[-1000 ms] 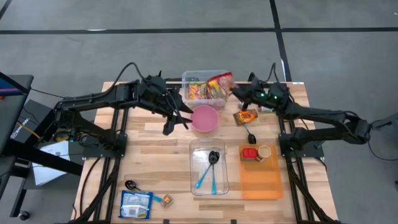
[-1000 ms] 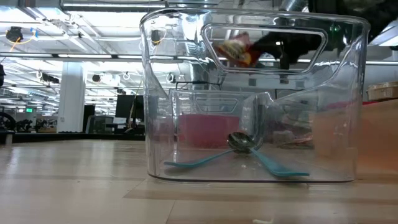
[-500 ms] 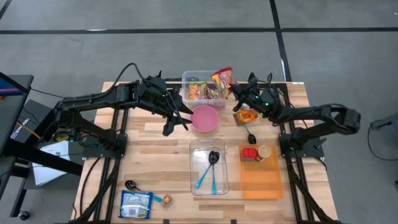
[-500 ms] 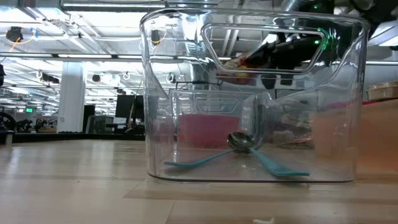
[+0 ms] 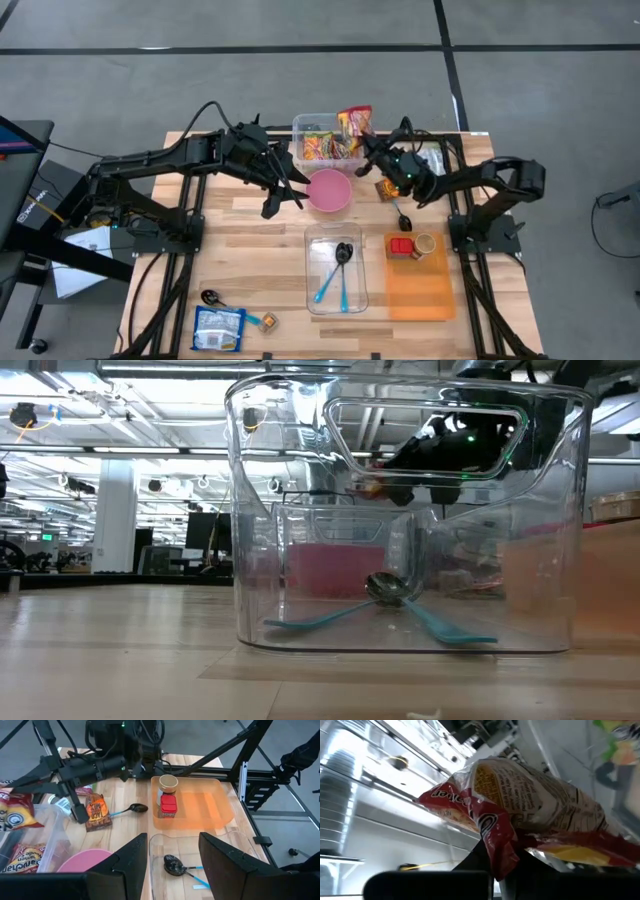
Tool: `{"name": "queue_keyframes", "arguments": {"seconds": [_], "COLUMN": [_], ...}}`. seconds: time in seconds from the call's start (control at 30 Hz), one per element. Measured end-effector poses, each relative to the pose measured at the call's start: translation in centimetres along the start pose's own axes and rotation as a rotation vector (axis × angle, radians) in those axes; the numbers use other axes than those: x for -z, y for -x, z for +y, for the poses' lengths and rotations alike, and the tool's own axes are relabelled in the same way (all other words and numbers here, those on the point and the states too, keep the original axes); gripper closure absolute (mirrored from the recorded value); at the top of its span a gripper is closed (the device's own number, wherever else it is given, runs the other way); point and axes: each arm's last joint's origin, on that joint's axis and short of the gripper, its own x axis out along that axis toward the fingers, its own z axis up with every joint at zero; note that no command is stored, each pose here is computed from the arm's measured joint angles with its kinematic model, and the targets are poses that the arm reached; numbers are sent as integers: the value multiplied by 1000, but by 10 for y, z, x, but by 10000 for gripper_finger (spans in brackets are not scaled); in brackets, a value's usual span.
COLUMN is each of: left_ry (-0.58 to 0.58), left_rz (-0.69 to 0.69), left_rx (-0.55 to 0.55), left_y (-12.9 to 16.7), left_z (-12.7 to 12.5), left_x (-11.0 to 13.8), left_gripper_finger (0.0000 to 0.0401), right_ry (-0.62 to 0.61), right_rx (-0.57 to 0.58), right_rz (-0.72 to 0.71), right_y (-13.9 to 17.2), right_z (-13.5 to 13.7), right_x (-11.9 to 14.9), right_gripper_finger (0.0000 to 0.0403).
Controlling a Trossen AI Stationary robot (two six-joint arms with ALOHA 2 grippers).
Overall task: Pick & Place Food Item
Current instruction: Put the red noodle pack into the top transparent bin
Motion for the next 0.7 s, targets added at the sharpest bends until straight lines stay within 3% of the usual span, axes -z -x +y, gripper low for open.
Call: {"name": "queue_keyframes", "arguments": {"seconds": [0.33,0.5,0.7], "left_ry": [45,69,69], "left_rz": [0,8,8], "left_rx": [0,0,1], "left_y": [0,0,0], "left_z": [0,0,0], "left_x": [0,1,1], "left_gripper_finger": [229,229,229], "right_ry": [-3,-50,-55], "right_rx": [-28,-125,-116], "right_rz": [-45,-100,-105], "right_y": [-19,-19,-14], "right_z": [-26,-36,-49], "right_x": [4,-1,0], "right_gripper_finger": [403,403,403]}}
